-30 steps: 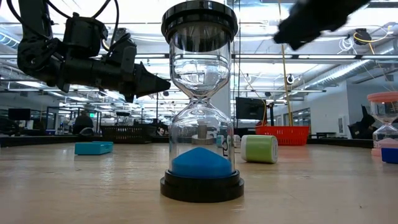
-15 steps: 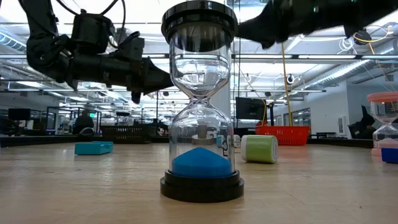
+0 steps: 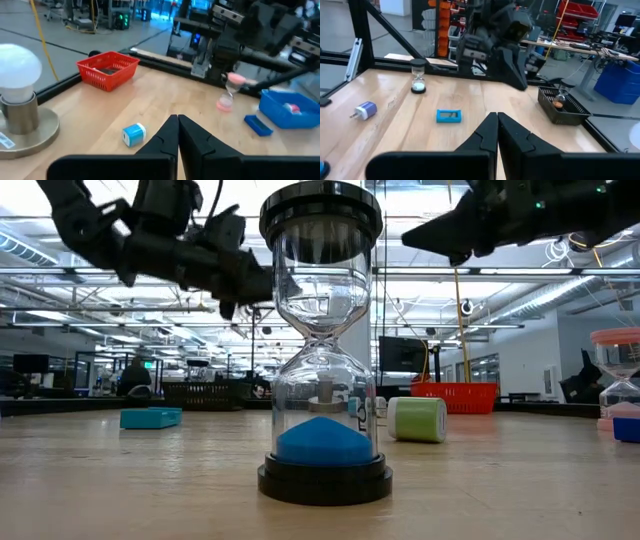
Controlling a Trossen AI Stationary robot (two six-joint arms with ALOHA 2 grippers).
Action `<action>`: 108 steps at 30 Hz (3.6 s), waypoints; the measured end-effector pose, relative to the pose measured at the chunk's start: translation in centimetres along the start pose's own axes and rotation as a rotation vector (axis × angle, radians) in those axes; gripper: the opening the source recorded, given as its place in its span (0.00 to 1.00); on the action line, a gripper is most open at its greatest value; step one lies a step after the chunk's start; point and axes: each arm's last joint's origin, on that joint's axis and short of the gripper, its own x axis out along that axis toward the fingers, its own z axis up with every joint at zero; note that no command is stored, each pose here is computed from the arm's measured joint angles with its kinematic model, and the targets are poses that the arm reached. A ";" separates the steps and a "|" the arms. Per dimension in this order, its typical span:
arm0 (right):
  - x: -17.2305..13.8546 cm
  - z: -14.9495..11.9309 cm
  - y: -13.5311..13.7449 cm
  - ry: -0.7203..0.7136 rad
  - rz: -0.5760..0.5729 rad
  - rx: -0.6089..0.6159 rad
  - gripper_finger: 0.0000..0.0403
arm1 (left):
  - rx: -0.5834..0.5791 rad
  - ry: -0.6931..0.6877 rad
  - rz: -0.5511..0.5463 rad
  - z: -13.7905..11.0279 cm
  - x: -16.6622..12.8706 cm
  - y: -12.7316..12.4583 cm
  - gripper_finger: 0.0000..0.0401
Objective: Pick & Place Office items
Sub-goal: Put the white hourglass into the black bin
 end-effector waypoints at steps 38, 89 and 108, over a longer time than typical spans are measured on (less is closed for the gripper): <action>-1.9 -2.7 -1.7 0.043 -0.158 -0.127 0.00 | -0.547 1.034 0.410 8.3 -9.4 -16.6 0.20; -1.8 -2.7 -2.5 0.038 -0.196 -0.097 0.00 | -0.821 1.183 0.875 -0.6 -13.5 -16.7 0.79; -1.8 -2.7 -2.5 0.042 -0.196 -0.098 0.00 | -0.391 1.203 0.566 -3.8 -7.3 -16.3 0.79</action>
